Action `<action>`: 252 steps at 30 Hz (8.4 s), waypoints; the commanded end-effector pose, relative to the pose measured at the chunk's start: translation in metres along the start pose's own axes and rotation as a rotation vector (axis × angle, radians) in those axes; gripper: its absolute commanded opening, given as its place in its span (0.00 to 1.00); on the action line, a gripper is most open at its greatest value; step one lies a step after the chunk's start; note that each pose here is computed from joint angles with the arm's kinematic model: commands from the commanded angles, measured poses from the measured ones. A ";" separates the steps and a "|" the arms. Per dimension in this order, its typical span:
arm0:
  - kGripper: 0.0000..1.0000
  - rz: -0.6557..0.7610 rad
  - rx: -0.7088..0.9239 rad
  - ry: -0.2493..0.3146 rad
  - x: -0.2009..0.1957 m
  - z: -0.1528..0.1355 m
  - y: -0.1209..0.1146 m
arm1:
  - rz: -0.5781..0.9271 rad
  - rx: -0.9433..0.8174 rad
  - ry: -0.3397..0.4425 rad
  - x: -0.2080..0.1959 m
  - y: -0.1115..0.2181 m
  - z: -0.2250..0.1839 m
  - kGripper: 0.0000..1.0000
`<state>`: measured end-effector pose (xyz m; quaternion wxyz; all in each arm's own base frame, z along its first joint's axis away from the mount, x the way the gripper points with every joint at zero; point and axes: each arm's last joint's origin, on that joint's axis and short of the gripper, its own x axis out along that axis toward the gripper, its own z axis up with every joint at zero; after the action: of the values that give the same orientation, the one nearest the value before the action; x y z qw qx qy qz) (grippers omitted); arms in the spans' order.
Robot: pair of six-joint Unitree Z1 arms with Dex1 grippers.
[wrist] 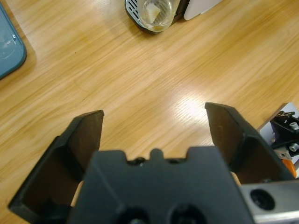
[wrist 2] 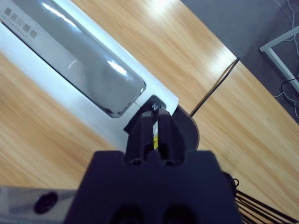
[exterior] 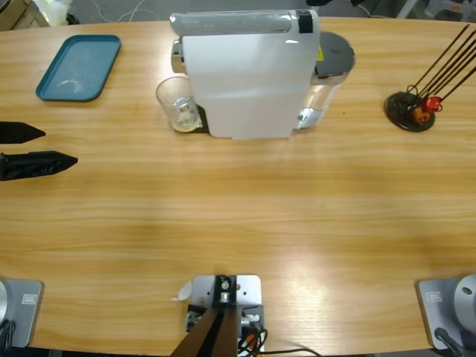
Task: Pour coffee
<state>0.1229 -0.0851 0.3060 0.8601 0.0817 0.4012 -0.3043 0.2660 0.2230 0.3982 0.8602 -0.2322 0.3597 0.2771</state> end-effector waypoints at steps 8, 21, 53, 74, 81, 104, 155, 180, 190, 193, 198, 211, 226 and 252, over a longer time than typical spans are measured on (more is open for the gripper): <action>0.95 -0.022 0.016 0.042 0.009 -0.008 -0.001 | 0.027 -0.022 0.092 0.033 0.002 0.000 0.00; 0.95 -0.022 0.016 0.042 0.009 -0.008 -0.001 | 0.007 -0.018 0.101 0.036 -0.007 -0.001 0.00; 0.95 -0.023 0.018 0.036 0.008 -0.008 -0.001 | 0.038 -0.016 0.153 0.052 0.008 -0.016 0.00; 0.95 -0.022 0.019 0.034 0.007 -0.010 -0.001 | -0.229 -0.008 -0.184 -0.080 -0.013 0.013 0.00; 0.95 -0.023 0.019 0.032 0.007 -0.010 -0.001 | -0.091 0.022 -0.258 -0.124 0.000 -0.059 0.48; 0.95 -0.022 0.091 -0.059 0.003 -0.015 -0.001 | 0.227 0.085 -0.224 -0.056 0.046 -0.230 1.00; 0.95 -0.019 0.131 -0.213 0.026 -0.034 0.001 | 0.205 0.092 -0.309 -0.042 0.049 -0.251 1.00; 0.94 -0.021 0.131 -0.208 0.027 -0.034 0.002 | 0.221 0.073 -0.275 -0.042 0.050 -0.249 1.00; 0.94 -0.022 0.130 -0.205 0.027 -0.034 0.001 | 0.231 0.067 -0.268 -0.041 0.051 -0.249 1.00; 0.94 -0.024 0.130 -0.205 0.027 -0.034 0.001 | 0.231 0.067 -0.268 -0.041 0.051 -0.249 1.00; 0.93 -0.030 0.131 -0.205 0.027 -0.034 0.001 | 0.233 0.065 -0.267 -0.041 0.051 -0.249 1.00; 0.90 -0.035 0.131 -0.203 0.028 -0.034 0.001 | 0.237 0.065 -0.267 -0.041 0.051 -0.248 1.00; 0.90 -0.033 0.131 -0.201 0.028 -0.034 0.001 | 0.237 0.064 -0.260 -0.041 0.051 -0.249 1.00; 0.89 -0.035 0.131 -0.201 0.027 -0.034 0.001 | 0.242 0.063 -0.256 -0.041 0.051 -0.248 1.00</action>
<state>0.1147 -0.0812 0.2732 0.8943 0.0951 0.2728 -0.3418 0.0868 0.0953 0.2667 0.8778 -0.1098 0.2637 0.3845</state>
